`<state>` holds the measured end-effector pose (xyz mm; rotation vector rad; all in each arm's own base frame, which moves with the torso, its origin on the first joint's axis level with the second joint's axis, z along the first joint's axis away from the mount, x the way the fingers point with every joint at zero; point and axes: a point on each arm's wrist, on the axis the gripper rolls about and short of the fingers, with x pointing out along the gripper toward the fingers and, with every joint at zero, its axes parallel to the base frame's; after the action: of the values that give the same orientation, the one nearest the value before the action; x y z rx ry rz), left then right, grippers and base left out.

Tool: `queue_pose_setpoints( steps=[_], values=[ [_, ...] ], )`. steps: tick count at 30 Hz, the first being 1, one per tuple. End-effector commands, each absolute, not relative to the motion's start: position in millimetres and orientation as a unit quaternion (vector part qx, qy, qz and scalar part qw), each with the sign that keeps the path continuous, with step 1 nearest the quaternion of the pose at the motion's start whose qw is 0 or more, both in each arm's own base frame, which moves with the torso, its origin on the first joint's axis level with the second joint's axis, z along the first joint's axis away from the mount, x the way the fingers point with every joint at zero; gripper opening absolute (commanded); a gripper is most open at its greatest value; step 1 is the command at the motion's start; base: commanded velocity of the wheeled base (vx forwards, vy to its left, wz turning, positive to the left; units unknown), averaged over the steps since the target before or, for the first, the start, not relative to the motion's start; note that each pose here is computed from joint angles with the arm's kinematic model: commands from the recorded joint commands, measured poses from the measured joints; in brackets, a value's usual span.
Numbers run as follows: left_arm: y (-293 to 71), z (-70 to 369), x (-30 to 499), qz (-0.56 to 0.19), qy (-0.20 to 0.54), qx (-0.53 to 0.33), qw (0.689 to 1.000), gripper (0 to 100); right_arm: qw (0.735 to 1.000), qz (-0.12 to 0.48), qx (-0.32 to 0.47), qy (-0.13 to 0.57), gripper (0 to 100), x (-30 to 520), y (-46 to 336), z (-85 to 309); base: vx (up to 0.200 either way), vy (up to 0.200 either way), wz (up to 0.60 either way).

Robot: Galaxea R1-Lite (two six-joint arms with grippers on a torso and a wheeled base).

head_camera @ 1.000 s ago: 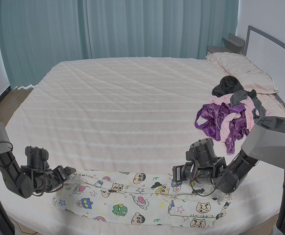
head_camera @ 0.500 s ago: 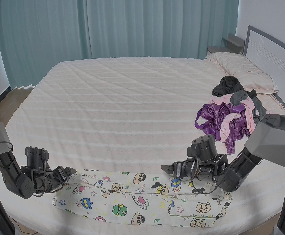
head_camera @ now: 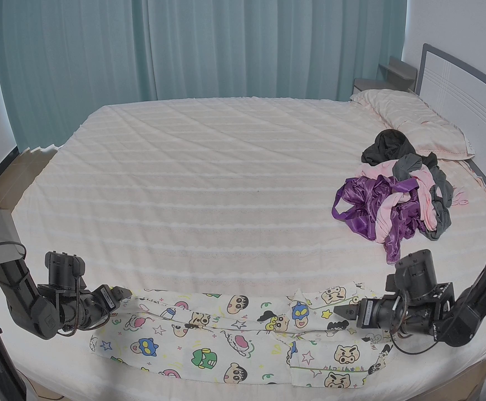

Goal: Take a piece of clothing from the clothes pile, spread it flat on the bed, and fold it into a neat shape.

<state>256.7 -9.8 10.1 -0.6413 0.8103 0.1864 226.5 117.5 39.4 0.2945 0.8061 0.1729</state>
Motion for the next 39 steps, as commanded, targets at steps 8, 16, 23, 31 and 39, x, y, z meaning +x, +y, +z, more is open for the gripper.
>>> queue_pose_setpoints(
  steps=[8,16,23,31,39],
  values=[
    [-10.0,3.7,255.9,0.092,0.396,-0.306,0.861,100,0.887,0.071,0.18,0.419,100,203.4,100.7,20.1,0.0,0.0,0.0],
    [-10.4,3.4,255.1,0.092,0.398,-0.305,0.86,100,0.893,0.063,0.191,0.402,100,225.2,103.0,-15.1,0.0,0.0,0.0],
    [-10.4,3.8,255.1,0.092,0.397,-0.305,0.861,100,0.899,0.072,0.209,0.378,100,235.2,98.1,-31.2,0.0,0.0,0.0],
    [-10.4,3.6,254.7,0.092,0.398,-0.305,0.86,100,0.898,0.084,0.223,0.369,0,238.2,97.5,-32.0,0.0,0.0,0.0],
    [-11.2,4.0,254.6,0.09,0.398,-0.305,0.861,100,0.903,0.082,0.242,0.346,0,229.7,90.0,-23.4,0.0,0.0,0.0]
  ],
)
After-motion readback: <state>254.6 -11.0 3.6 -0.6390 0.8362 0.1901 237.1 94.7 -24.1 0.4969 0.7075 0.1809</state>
